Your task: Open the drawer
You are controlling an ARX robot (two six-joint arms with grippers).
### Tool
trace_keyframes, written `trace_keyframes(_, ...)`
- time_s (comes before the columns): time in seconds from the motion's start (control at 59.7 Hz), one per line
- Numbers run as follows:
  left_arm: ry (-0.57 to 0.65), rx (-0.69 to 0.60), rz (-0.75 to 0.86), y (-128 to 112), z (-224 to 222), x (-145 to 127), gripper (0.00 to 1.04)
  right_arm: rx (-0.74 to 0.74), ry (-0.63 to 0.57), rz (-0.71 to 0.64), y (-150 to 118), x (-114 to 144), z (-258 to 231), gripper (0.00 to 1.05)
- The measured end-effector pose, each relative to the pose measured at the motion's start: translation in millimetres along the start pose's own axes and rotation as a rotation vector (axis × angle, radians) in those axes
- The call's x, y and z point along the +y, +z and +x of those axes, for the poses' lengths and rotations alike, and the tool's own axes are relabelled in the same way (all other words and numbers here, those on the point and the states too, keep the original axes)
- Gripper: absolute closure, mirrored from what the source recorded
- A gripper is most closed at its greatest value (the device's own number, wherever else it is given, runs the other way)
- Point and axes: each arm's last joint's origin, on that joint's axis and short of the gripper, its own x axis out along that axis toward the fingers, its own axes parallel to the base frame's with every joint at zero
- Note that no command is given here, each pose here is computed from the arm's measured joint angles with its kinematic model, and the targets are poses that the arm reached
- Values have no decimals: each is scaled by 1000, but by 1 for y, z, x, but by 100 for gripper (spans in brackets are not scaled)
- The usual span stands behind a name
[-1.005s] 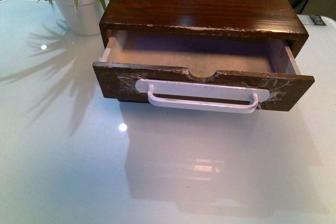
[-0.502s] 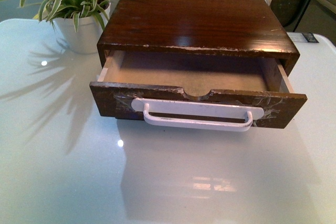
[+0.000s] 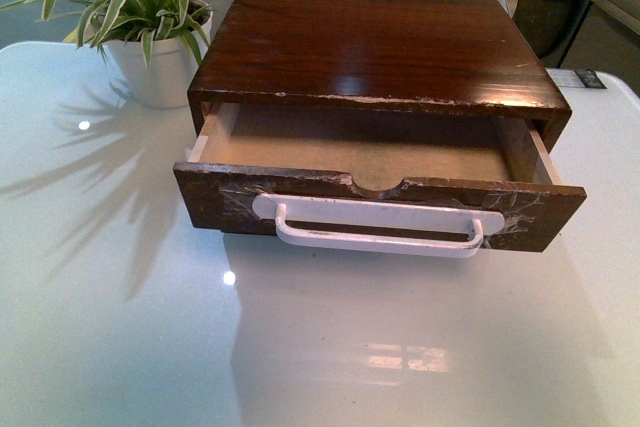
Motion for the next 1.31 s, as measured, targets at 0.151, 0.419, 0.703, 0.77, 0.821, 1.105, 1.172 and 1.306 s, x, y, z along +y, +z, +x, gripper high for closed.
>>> trace_keyframes(0.151, 0, -10, 0, 3, -7, 0, 103, -2, 0, 0, 0, 0, -5, 103)
trace_keyframes(0.419, 0, -15, 0, 4, -16, 0, 103, -2, 0, 0, 0, 0, -11, 103)
trace_keyframes(0.703, 0, -17, 0, 5, -24, 0, 103, 22, 0, 0, -4, 0, -23, 103)
trace_keyframes(0.77, 0, -16, 0, 4, -25, 0, 103, 5, 0, 0, -3, 0, -25, 103)
trace_keyframes(0.821, 0, -19, 0, 5, -26, 0, 103, 5, 0, 0, -3, 0, -25, 103)
trace_keyframes(1.105, 0, -8, 0, 1, -39, 0, 103, 4, 0, 0, -3, 0, -25, 103)
trace_keyframes(1.172, 0, -12, 0, 1, -39, 0, 103, 3, 0, 0, -3, 0, -25, 103)
trace_keyframes(1.306, 0, -12, 0, 1, -40, 0, 103, 3, 0, 0, -3, 0, -25, 103)
